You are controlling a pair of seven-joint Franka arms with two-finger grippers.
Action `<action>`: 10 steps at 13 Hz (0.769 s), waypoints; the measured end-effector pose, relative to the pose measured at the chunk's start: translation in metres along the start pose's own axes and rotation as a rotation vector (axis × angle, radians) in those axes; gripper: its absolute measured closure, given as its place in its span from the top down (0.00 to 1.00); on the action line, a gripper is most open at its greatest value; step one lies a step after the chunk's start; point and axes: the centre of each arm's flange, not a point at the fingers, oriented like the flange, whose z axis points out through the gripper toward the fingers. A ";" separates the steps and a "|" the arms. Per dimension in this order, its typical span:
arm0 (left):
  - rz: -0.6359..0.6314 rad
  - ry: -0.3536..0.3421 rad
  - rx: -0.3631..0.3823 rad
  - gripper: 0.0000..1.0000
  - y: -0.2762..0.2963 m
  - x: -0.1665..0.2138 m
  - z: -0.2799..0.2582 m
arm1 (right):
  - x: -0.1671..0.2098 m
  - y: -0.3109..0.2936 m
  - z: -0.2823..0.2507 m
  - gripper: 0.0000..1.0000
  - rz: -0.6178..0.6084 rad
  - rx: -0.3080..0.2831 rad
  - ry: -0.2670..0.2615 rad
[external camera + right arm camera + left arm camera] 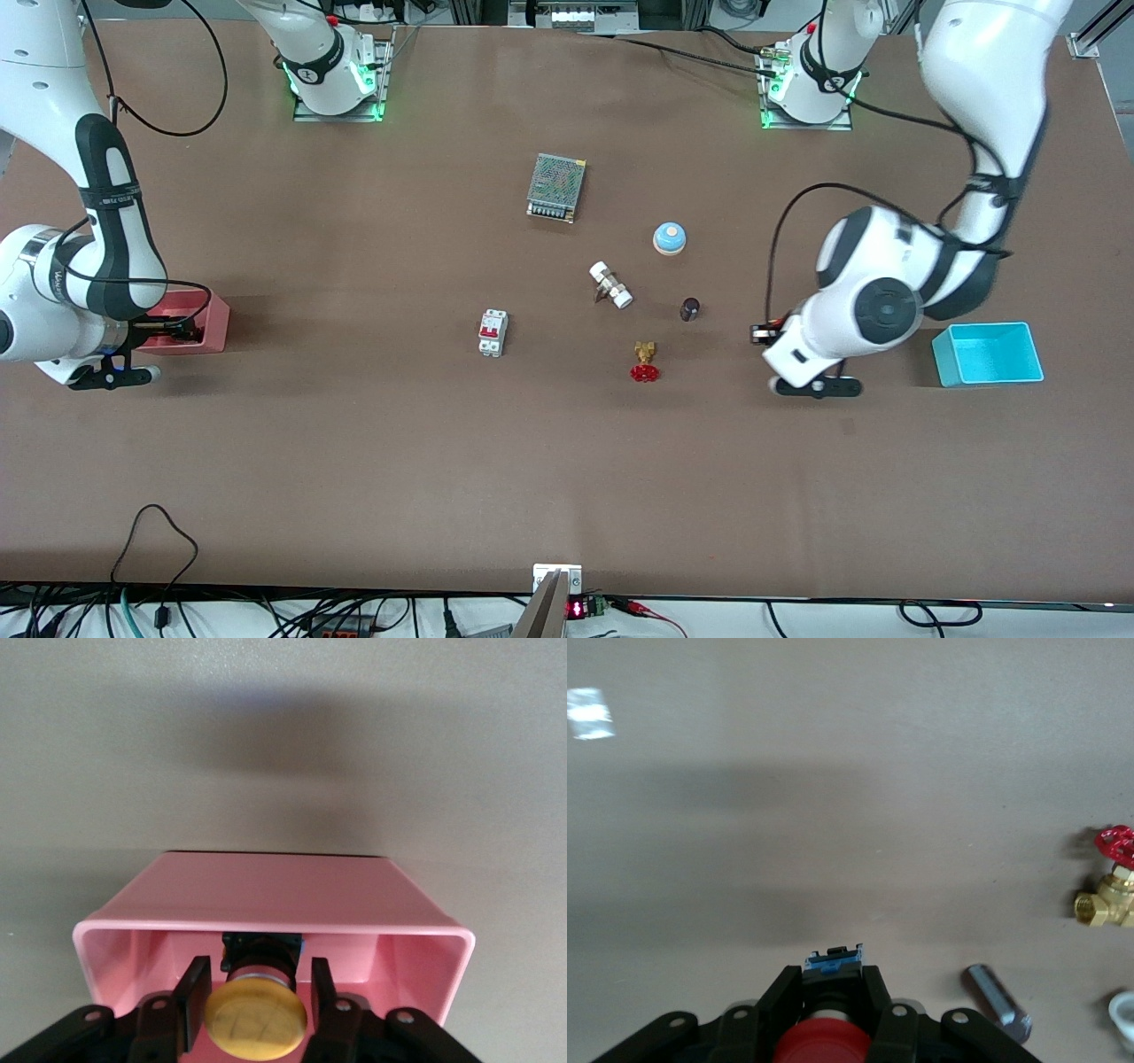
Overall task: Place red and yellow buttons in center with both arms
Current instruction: 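Carry the red button toward the table middle with the left gripper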
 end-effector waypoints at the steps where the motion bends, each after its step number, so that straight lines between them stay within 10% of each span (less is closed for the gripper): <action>1: -0.010 0.011 -0.011 0.35 0.001 0.000 0.014 | 0.000 0.000 0.000 0.51 0.000 0.000 0.000; 8: -0.029 0.003 -0.037 0.35 0.000 -0.004 0.071 | 0.003 0.000 -0.012 0.37 -0.081 -0.008 0.019; 10: -0.026 0.004 -0.038 0.52 0.002 -0.005 0.073 | -0.003 -0.002 -0.048 0.37 -0.087 -0.009 0.030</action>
